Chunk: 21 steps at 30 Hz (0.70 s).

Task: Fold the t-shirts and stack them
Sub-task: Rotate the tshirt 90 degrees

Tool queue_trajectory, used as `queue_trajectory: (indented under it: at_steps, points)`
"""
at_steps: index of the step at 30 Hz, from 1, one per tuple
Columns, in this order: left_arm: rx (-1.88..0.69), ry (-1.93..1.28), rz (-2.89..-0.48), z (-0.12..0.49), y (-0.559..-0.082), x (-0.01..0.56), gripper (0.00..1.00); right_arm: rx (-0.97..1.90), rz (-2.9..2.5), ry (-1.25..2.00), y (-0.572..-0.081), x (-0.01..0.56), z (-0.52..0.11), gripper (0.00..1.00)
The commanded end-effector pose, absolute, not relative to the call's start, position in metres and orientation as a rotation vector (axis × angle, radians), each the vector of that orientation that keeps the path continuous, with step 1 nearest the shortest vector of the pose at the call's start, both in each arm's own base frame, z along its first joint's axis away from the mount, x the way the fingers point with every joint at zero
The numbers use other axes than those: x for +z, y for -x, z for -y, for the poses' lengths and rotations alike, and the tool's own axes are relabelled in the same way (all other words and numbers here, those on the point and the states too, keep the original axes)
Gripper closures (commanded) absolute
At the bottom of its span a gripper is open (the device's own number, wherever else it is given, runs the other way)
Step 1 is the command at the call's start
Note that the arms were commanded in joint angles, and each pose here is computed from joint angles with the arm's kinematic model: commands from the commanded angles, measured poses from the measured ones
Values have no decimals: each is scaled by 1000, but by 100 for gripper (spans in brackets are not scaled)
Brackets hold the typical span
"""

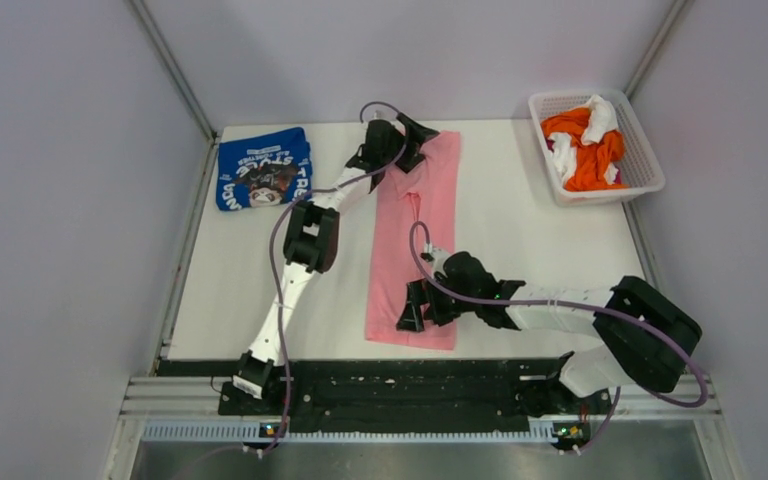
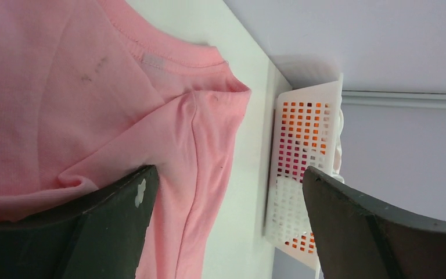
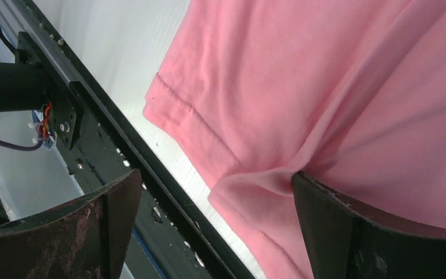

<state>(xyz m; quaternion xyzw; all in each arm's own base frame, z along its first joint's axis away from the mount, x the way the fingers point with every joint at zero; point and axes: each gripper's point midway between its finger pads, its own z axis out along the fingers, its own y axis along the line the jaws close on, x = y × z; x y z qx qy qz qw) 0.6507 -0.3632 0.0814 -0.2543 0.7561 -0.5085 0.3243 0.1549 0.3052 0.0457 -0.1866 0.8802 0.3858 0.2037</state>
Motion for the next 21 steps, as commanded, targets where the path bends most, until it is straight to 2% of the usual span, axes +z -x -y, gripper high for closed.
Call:
queue_trajectory:
  at_steps: [1, 4, 8, 13, 16, 21]
  points:
    - [-1242, 738, -1925, 321, -678, 73, 1, 1099, -2379, 540, -158, 73, -311, 1]
    - [-1260, 643, -1883, 320, -678, 119, 1, 1061, -2312, 473, -170, 93, -306, 1]
    - [-1276, 396, -1806, 325, -659, 214, 1, 969, -2212, 342, -190, 124, -290, 1]
    - [-1263, 120, -1747, 323, -606, 314, 1, 910, -2176, 189, -194, 138, -264, 1]
    - [-1243, -9, -1763, 323, -552, 359, 1, 846, -2195, 78, -195, 135, -242, 1]
    - [-1088, -58, -1931, 302, -451, 321, 1, 829, -2217, -59, -189, 129, -218, 1]
